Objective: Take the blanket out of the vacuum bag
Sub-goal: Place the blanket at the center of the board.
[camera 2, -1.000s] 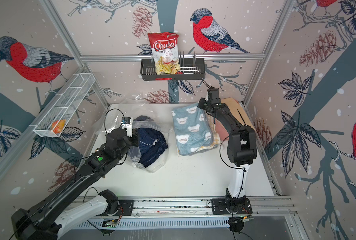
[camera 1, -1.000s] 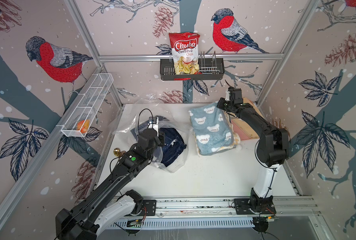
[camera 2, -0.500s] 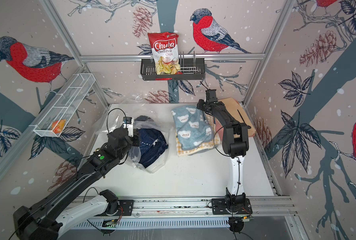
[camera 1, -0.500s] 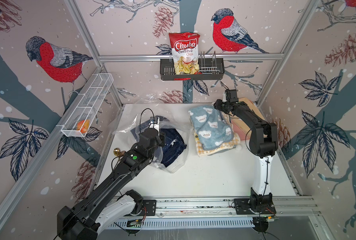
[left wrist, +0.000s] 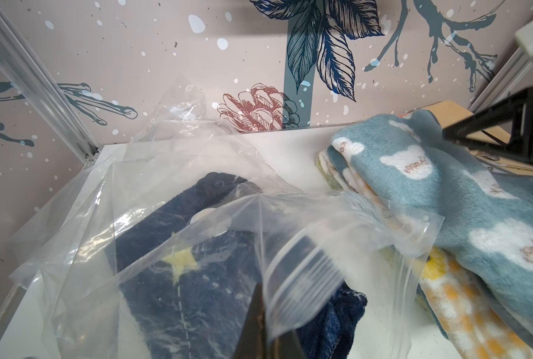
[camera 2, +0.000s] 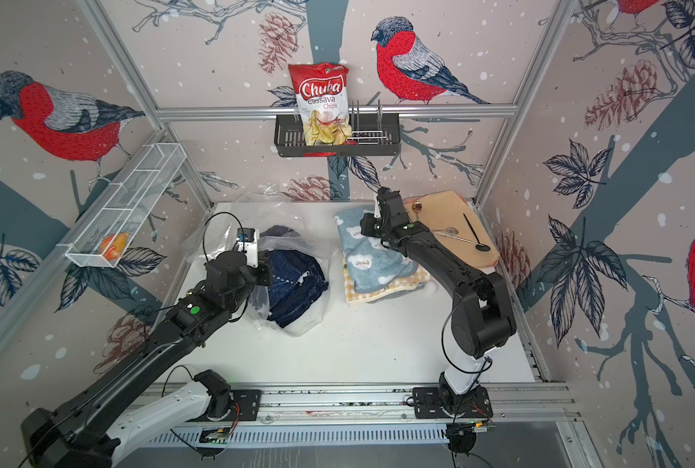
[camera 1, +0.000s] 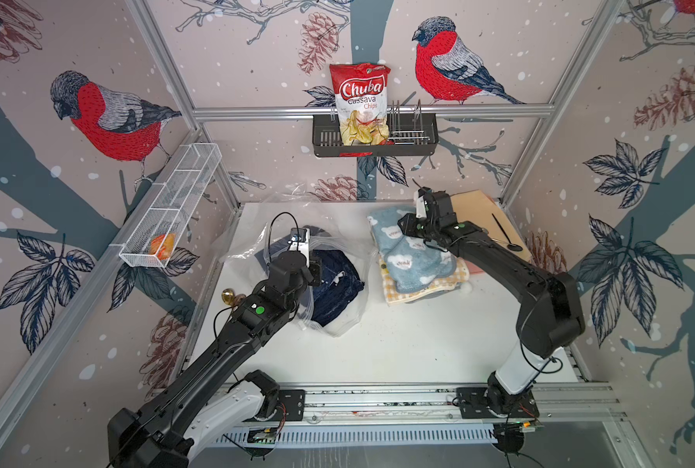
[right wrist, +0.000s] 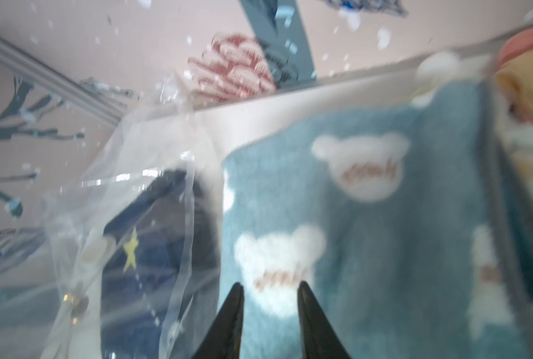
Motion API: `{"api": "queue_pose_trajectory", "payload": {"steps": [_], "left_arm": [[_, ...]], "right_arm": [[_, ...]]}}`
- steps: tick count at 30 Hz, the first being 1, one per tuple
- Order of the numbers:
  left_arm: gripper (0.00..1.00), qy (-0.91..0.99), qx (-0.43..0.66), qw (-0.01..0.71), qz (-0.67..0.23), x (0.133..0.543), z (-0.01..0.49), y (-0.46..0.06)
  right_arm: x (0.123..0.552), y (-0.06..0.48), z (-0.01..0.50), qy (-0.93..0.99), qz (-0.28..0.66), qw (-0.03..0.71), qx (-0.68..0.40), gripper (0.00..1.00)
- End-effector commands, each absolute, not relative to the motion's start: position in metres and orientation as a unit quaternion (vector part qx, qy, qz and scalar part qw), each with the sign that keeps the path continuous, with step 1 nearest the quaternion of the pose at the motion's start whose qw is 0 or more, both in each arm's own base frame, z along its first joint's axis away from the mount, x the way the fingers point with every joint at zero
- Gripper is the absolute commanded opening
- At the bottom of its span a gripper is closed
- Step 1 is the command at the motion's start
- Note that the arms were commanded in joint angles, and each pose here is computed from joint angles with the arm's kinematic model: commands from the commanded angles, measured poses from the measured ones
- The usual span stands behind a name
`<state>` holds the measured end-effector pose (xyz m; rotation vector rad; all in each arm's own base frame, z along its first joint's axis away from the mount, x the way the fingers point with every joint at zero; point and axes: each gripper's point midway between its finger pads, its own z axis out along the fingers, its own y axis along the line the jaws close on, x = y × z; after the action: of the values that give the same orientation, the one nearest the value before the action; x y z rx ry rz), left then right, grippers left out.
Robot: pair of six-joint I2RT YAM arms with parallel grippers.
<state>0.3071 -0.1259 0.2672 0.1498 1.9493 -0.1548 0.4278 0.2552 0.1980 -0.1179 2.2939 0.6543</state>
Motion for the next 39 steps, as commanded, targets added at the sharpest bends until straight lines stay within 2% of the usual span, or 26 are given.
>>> {"api": "queue_pose_trajectory", "payload": {"steps": [1,7,11,14,18,24,27,34,39], "left_arm": [[0.05,0.814,0.064,0.572,-0.078,0.309,0.279,-0.13],[0.05,0.815,0.065,0.57,-0.078,0.31,0.278,-0.13],[0.05,0.816,0.062,0.57,-0.074,0.31,0.278,-0.128],[0.05,0.816,0.064,0.57,-0.076,0.31,0.278,-0.129],[0.05,0.815,0.066,0.57,-0.08,0.309,0.278,-0.13],[0.04,0.816,0.072,0.567,-0.089,0.309,0.278,-0.135],[0.05,0.815,0.072,0.567,-0.092,0.308,0.279,-0.135],[0.05,0.812,0.073,0.571,-0.095,0.306,0.282,-0.136],[0.05,0.814,0.075,0.568,-0.095,0.307,0.279,-0.137]], "right_arm": [[0.417,0.258,0.198,0.879,0.273,0.39,-0.029,0.23],[0.401,0.261,0.156,0.894,0.286,0.343,-0.03,0.2],[0.398,0.257,0.187,0.883,0.289,0.369,-0.034,0.2],[0.385,0.258,0.226,0.867,0.296,0.399,-0.042,0.26],[0.341,0.293,0.252,0.845,0.338,0.407,-0.072,0.32],[0.263,0.342,0.241,0.808,0.426,0.406,-0.034,0.33],[0.241,0.356,0.233,0.799,0.446,0.404,-0.015,0.33],[0.23,0.375,0.23,0.792,0.445,0.419,-0.006,0.34],[0.229,0.389,0.218,0.798,0.448,0.402,-0.02,0.35]]}}
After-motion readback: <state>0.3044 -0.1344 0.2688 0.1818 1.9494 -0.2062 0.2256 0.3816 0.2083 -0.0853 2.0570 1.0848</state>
